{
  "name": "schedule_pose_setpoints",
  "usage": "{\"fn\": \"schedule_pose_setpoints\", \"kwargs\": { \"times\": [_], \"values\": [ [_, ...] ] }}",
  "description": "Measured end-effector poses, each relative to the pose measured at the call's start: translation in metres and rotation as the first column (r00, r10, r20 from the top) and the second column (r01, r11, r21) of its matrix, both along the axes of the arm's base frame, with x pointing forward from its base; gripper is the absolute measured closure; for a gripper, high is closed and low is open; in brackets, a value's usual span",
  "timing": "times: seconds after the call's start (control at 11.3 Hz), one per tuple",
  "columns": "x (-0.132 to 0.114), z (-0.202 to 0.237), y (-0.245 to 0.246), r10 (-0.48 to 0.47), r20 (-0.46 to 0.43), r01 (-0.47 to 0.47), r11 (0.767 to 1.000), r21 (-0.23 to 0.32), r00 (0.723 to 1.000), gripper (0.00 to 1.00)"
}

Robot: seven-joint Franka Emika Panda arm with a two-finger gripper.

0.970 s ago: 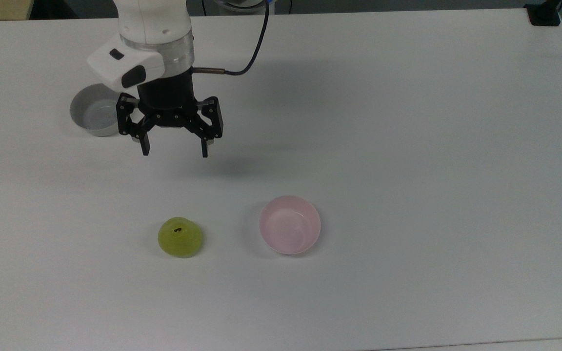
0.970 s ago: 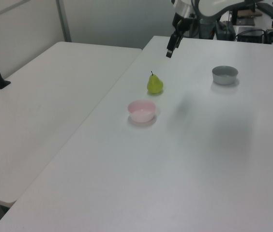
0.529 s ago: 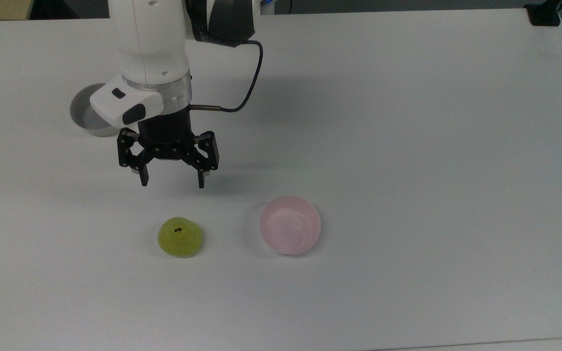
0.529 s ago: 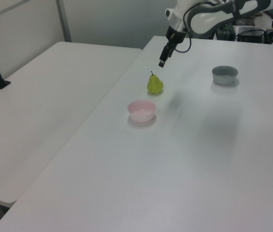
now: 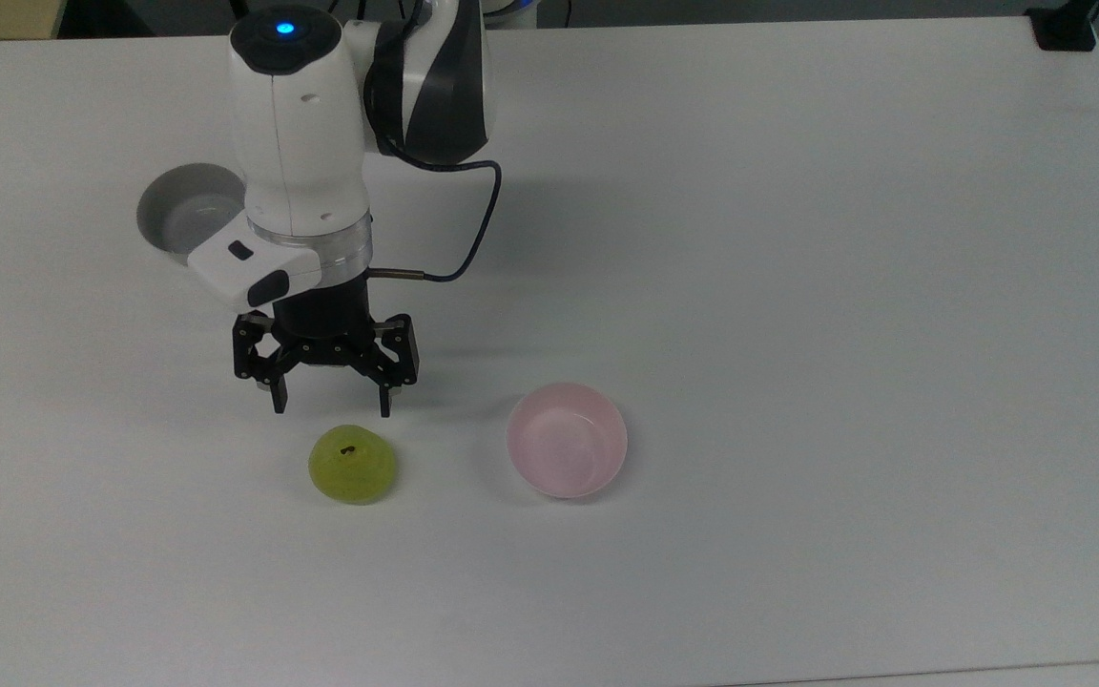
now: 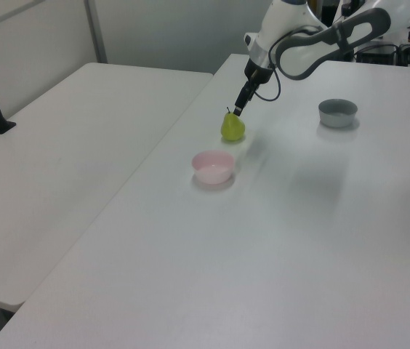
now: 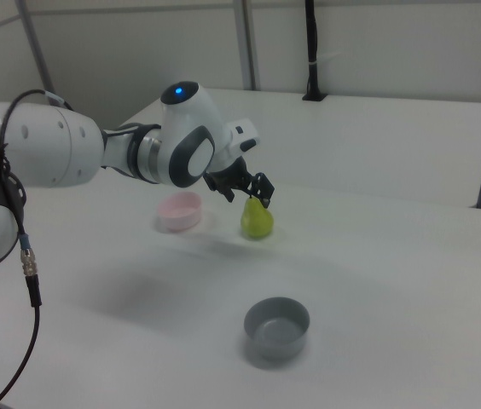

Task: Place the pear in the bowl
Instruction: 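Close the gripper around the green pear, then lift the pear and carry it over the pink bowl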

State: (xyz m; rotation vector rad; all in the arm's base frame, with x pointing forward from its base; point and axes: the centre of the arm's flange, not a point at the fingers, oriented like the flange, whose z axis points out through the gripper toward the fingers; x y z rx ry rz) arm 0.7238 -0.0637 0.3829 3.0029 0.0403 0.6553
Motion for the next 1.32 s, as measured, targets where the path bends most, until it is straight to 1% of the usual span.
{"fn": "schedule_pose_setpoints", "kwargs": {
  "times": [0.26, 0.88, 0.97, 1.06, 1.23, 1.32],
  "values": [
    [0.008, -0.024, -0.001, 0.005, 0.054, -0.005, 1.000, -0.003, 0.999, 0.00],
    [0.015, -0.072, 0.001, 0.013, 0.091, -0.014, 1.000, 0.001, 0.996, 0.00],
    [0.015, -0.073, 0.002, 0.014, 0.090, -0.014, 1.000, 0.001, 0.996, 0.04],
    [0.015, -0.072, 0.002, 0.015, 0.091, -0.015, 1.000, 0.000, 0.996, 0.05],
    [0.016, -0.070, 0.003, 0.026, 0.094, -0.025, 1.000, -0.013, 0.995, 0.15],
    [0.016, -0.071, 0.003, 0.028, 0.094, -0.027, 1.000, -0.015, 0.995, 0.15]
  ]
}}
